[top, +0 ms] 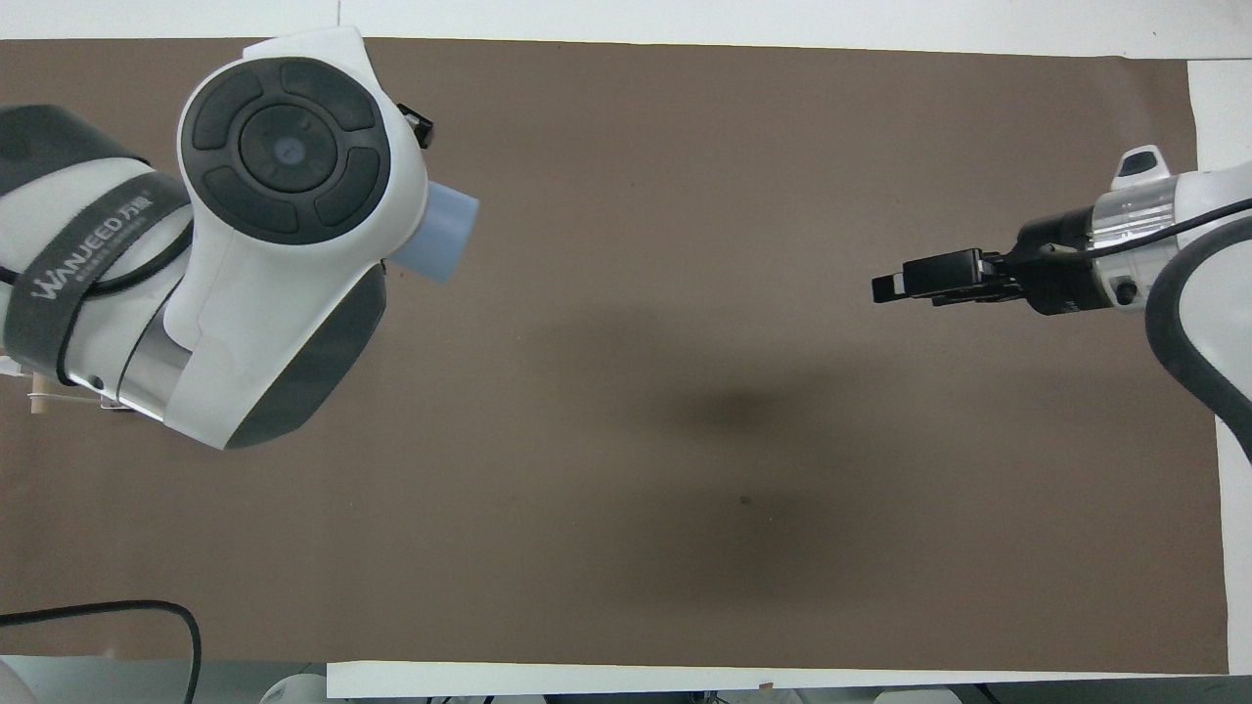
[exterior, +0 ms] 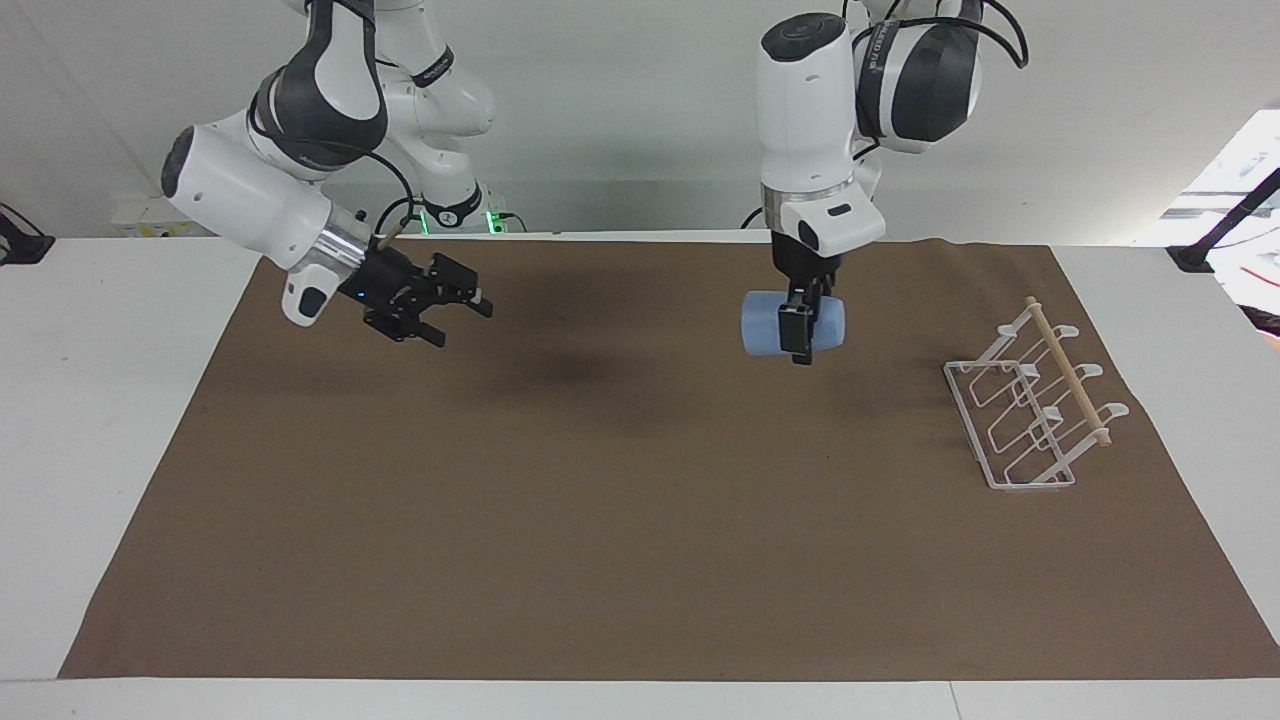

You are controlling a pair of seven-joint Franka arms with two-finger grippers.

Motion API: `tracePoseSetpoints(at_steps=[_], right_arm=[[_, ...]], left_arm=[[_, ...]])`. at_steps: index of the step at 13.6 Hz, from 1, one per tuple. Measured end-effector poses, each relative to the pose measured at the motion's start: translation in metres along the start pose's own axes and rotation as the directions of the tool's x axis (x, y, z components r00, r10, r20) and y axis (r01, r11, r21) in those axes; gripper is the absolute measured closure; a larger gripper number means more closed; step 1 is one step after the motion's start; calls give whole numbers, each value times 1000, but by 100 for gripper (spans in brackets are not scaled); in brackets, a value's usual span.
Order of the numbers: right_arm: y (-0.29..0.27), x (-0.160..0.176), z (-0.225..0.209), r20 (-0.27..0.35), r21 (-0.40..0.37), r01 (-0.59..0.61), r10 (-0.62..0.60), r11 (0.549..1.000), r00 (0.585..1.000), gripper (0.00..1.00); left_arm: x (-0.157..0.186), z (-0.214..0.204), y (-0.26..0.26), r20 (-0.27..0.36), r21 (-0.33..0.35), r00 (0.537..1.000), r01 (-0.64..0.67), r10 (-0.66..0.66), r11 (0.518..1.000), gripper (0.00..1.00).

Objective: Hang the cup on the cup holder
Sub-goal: 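Carry the cup with the left gripper over the wire rack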

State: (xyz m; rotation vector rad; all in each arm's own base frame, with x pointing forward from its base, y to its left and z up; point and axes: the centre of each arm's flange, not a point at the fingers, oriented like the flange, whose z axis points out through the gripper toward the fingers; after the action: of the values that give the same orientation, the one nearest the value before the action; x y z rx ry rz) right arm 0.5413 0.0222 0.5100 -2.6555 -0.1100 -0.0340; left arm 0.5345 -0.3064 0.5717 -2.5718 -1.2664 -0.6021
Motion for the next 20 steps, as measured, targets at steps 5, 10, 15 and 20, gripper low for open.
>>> tracePoseSetpoints(at_steps=[5,10,15,20], right_arm=[[12,-21,-94,108,-416,77,-35,906,994,0],[-7,-18,-160,109,-527,0,67,850,992,0],[8,-8,-141,158,-521,-22,122,853,980,0],[6,-13,-140,179,-519,-19,131,855,975,0]], left_arm=[[23,52,-27,-399,233,900,-86,176,969,26],[54,120,-40,-686,322,705,73,180,944,26],[67,215,-31,-813,322,563,225,147,920,26],[89,254,-45,-821,361,547,277,162,891,26]])
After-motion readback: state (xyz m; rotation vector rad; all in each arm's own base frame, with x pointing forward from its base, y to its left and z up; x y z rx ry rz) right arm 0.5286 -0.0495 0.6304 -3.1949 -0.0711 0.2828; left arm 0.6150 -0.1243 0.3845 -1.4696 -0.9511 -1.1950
